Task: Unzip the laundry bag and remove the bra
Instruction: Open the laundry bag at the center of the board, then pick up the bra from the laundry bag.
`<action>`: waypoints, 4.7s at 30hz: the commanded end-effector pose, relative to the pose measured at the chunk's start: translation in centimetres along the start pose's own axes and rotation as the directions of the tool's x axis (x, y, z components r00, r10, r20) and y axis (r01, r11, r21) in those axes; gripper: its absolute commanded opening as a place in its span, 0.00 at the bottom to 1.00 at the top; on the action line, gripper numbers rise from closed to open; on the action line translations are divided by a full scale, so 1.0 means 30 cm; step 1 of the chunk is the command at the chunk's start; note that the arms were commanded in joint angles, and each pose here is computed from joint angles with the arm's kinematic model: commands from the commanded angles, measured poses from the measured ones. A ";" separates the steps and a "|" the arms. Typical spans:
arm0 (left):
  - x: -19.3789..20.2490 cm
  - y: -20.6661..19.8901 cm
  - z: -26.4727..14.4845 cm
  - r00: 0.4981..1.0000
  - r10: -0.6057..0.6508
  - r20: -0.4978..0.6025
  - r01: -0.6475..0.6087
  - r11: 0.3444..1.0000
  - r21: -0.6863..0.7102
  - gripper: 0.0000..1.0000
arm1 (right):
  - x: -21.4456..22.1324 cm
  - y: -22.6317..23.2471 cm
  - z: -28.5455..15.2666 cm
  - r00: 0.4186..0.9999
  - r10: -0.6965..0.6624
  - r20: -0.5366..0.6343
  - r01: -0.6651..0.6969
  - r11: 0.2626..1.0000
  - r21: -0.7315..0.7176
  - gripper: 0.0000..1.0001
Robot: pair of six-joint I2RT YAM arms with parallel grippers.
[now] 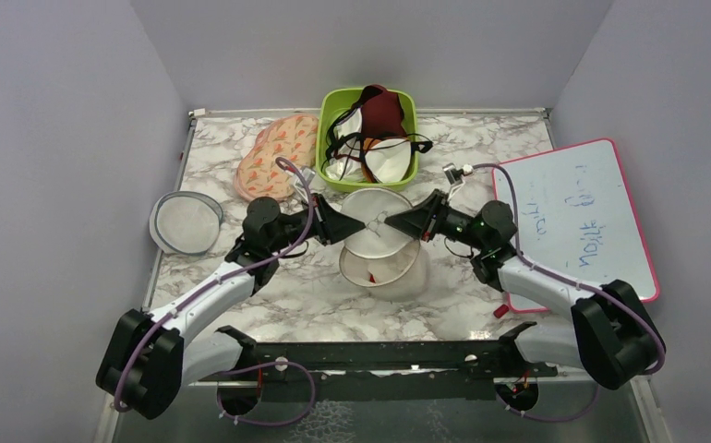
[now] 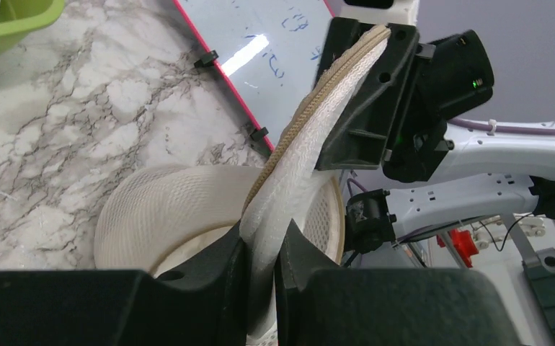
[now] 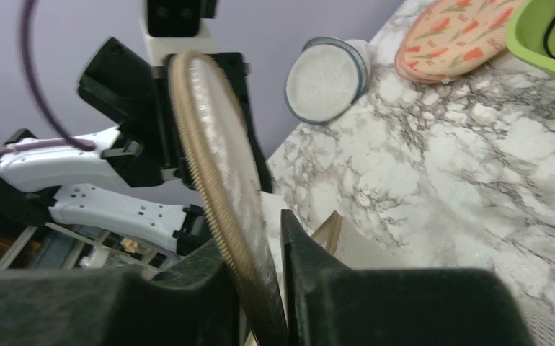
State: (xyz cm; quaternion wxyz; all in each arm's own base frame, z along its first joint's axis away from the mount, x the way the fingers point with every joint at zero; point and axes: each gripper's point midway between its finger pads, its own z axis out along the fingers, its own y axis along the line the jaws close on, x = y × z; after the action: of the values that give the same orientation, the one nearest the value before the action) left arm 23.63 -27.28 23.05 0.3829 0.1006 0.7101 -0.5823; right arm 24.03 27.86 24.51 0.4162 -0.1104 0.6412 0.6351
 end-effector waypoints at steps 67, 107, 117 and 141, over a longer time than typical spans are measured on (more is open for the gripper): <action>-0.128 0.324 -0.391 0.974 0.206 -0.091 -0.189 0.530 -0.826 0.72 | 0.240 -0.176 -0.082 0.767 -0.167 -0.619 0.373 0.902 0.219 0.06; 0.220 0.253 -0.103 0.949 0.006 -0.316 -0.111 0.943 -0.313 0.00 | -0.009 -0.052 0.007 0.716 -0.422 -0.556 0.582 0.801 0.142 0.51; 0.197 0.238 -0.106 0.954 0.035 -0.299 -0.132 0.942 -0.309 0.00 | 0.163 -0.013 0.160 0.671 -0.421 -0.611 0.508 0.861 -0.036 0.45; 0.187 0.211 -0.103 0.953 0.047 -0.299 -0.134 0.951 -0.280 0.00 | 0.365 -0.292 0.149 0.595 -0.289 -0.750 0.485 0.873 0.048 0.47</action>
State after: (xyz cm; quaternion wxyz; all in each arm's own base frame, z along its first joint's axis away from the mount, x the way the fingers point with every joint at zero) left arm 22.29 -23.86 13.24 0.3006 0.1389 0.8469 -0.4161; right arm 25.66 34.17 12.83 0.2851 -0.4185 0.7971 0.3290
